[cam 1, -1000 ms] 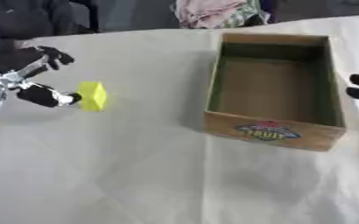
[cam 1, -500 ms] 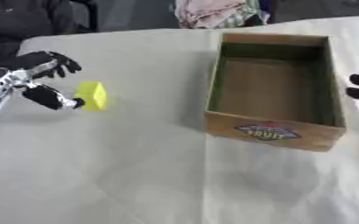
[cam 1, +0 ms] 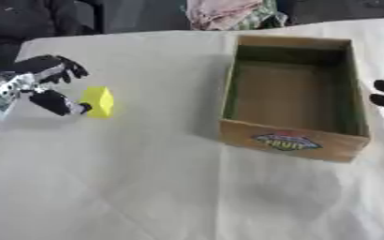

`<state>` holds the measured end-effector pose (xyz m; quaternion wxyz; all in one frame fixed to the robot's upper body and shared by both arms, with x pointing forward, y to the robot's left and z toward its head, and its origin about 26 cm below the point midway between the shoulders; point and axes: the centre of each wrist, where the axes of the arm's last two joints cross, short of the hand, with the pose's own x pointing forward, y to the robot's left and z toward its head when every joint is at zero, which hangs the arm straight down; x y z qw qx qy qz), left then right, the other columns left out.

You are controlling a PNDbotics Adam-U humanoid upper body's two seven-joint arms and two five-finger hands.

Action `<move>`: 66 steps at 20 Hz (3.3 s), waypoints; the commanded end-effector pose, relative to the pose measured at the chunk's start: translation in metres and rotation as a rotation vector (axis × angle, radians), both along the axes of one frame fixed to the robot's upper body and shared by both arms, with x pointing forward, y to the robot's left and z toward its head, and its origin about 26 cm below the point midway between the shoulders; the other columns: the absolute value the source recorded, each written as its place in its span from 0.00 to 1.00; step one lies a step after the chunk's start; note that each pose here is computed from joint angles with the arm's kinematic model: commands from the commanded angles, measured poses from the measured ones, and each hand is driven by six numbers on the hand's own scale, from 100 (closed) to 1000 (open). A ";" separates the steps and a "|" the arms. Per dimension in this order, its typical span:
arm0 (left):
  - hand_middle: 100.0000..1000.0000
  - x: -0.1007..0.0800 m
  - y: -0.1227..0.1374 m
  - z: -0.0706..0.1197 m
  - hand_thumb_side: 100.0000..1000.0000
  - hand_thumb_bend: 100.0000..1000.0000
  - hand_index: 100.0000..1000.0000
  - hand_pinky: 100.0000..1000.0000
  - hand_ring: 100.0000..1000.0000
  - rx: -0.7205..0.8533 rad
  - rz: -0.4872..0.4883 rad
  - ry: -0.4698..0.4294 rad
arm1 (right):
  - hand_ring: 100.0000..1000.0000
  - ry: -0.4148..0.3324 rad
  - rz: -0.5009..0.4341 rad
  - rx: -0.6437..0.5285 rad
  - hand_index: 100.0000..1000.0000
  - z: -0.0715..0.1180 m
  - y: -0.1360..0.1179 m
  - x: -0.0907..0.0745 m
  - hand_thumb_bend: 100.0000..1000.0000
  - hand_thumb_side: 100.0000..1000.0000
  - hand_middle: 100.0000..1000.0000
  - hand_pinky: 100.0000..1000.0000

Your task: Pick up objects on the table and place them in the box.

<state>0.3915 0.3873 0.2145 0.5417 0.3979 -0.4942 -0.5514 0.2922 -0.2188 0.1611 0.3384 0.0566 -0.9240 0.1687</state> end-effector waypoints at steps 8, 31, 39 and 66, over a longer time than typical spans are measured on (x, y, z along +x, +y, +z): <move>0.74 0.012 -0.004 -0.002 0.23 0.33 0.86 0.70 0.72 0.019 0.003 -0.029 | 0.84 -0.027 0.012 -0.001 0.76 0.006 0.003 -0.003 0.00 0.41 0.55 0.82; 0.38 0.005 -0.071 0.064 0.21 0.09 0.58 0.52 0.42 -0.021 -0.224 -0.328 | 0.85 -0.022 0.023 -0.008 0.76 0.003 0.004 -0.004 0.00 0.41 0.55 0.82; 0.39 0.020 -0.193 0.105 0.24 0.11 0.59 0.52 0.43 -0.001 -0.507 -0.457 | 0.84 -0.014 0.067 -0.005 0.76 0.001 0.010 -0.005 0.00 0.41 0.55 0.82; 0.77 -0.003 -0.276 0.097 0.69 0.90 0.88 0.72 0.72 0.037 -0.741 -0.658 | 0.84 -0.012 0.137 -0.010 0.76 0.004 0.020 -0.005 0.00 0.41 0.55 0.82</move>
